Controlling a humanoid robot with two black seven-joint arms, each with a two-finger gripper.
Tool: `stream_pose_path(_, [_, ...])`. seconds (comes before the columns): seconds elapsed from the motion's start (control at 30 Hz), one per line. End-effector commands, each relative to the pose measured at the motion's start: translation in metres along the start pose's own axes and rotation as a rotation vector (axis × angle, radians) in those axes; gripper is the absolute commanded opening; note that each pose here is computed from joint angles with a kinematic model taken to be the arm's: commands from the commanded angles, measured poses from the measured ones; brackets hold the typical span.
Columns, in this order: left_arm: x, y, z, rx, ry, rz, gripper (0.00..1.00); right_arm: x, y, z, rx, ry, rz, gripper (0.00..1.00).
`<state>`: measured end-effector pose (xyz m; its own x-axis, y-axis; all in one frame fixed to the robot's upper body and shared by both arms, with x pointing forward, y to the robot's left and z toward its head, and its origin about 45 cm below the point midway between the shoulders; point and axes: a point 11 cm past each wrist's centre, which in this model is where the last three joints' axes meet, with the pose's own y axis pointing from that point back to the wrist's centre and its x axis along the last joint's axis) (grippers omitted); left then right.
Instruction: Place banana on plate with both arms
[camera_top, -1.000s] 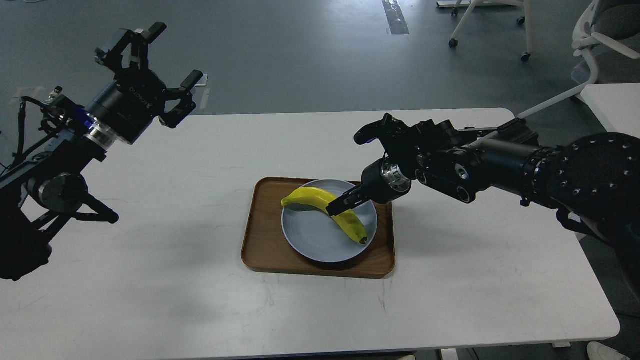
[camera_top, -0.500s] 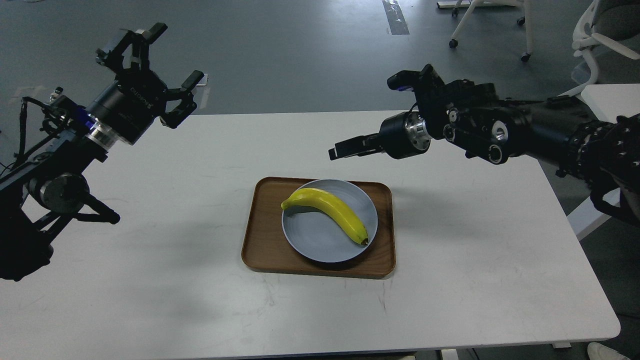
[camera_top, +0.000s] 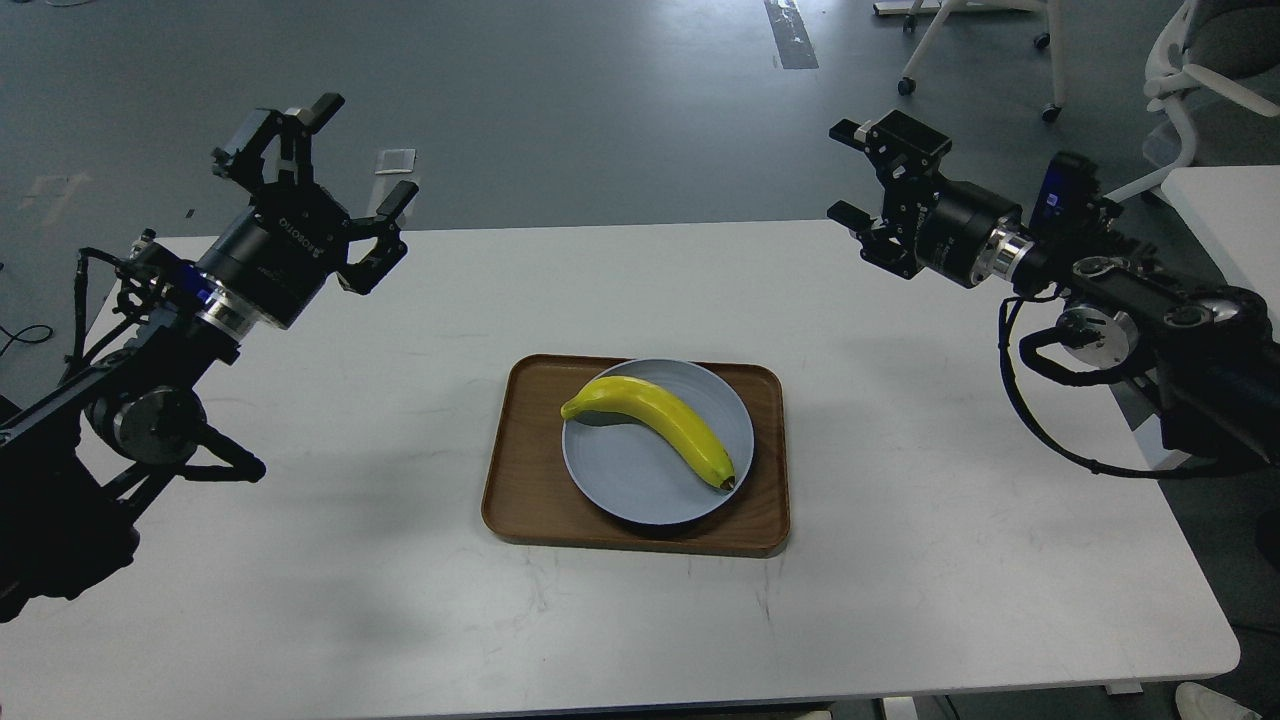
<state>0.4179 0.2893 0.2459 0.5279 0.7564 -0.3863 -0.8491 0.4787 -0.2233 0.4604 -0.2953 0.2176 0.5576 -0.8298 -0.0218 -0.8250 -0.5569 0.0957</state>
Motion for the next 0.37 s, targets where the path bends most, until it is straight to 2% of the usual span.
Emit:
stream_pose_path(0.0, [-0.001, 0.000, -0.016, 0.012, 0.027, 0.017, 0.98, -0.001, 0.009, 0.019, 0.010, -0.072, 0.034, 0.99])
stream_pose_path(0.33, [0.011, 0.013, -0.069, 0.068, 0.090, 0.119, 0.98, -0.001, 0.014, 0.029, 0.004, -0.094, 0.047, 0.99])
